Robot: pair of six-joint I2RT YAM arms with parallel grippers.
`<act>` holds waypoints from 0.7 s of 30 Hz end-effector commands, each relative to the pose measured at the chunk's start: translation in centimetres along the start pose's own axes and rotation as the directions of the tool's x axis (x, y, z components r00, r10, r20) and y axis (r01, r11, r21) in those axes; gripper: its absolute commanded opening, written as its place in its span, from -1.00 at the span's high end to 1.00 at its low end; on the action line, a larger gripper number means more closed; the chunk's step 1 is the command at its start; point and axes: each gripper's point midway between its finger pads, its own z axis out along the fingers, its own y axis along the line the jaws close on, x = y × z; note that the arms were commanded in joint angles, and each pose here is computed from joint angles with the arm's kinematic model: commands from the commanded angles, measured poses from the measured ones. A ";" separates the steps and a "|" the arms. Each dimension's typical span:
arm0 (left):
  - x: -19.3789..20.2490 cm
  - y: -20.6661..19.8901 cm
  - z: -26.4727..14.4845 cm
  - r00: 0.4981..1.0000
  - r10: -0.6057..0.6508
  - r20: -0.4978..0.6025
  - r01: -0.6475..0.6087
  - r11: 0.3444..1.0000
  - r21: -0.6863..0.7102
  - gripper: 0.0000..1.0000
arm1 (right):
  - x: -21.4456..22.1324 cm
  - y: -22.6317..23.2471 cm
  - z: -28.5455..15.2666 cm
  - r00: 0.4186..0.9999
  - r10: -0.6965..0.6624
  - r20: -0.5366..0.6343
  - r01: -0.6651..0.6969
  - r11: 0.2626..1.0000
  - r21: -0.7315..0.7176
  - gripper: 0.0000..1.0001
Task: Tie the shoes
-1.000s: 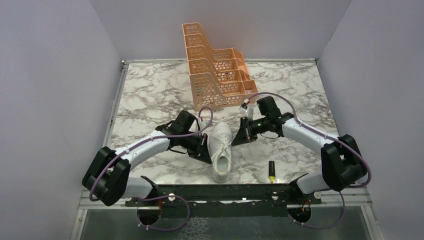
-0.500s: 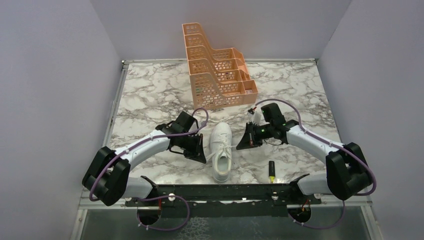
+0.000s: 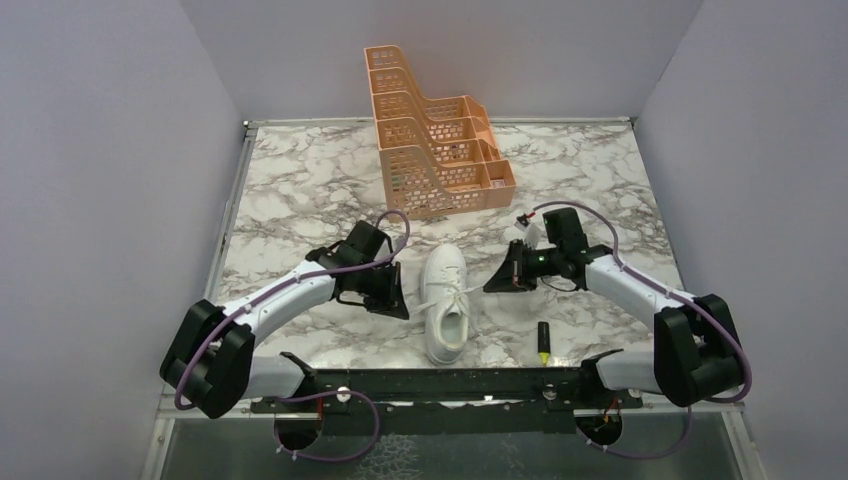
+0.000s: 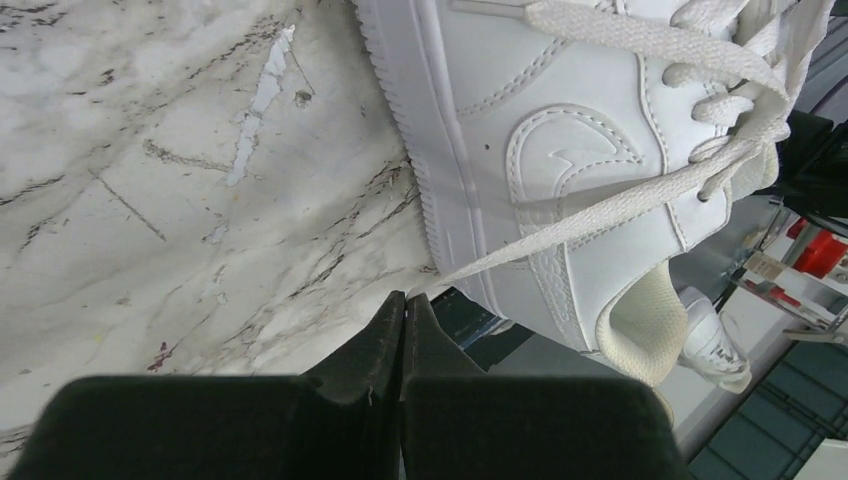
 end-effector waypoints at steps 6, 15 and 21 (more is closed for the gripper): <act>0.2 2.0 -1.8 1.000 -0.011 -0.012 0.009 0.992 -0.127 0.80 | -5.1 0.7 -2.3 0.983 -0.159 0.096 0.153 0.986 0.062 0.39; -11.7 -7.9 -15.1 0.852 0.222 0.473 -0.164 0.973 -0.161 -0.43 | -11.5 7.6 -15.2 0.842 -0.433 0.321 0.272 0.856 0.440 -0.99; -18.0 -15.0 -29.8 0.502 0.322 0.803 -0.201 0.946 -0.254 -0.60 | -13.6 16.2 -25.9 0.572 -0.582 0.578 0.278 0.801 0.530 -0.99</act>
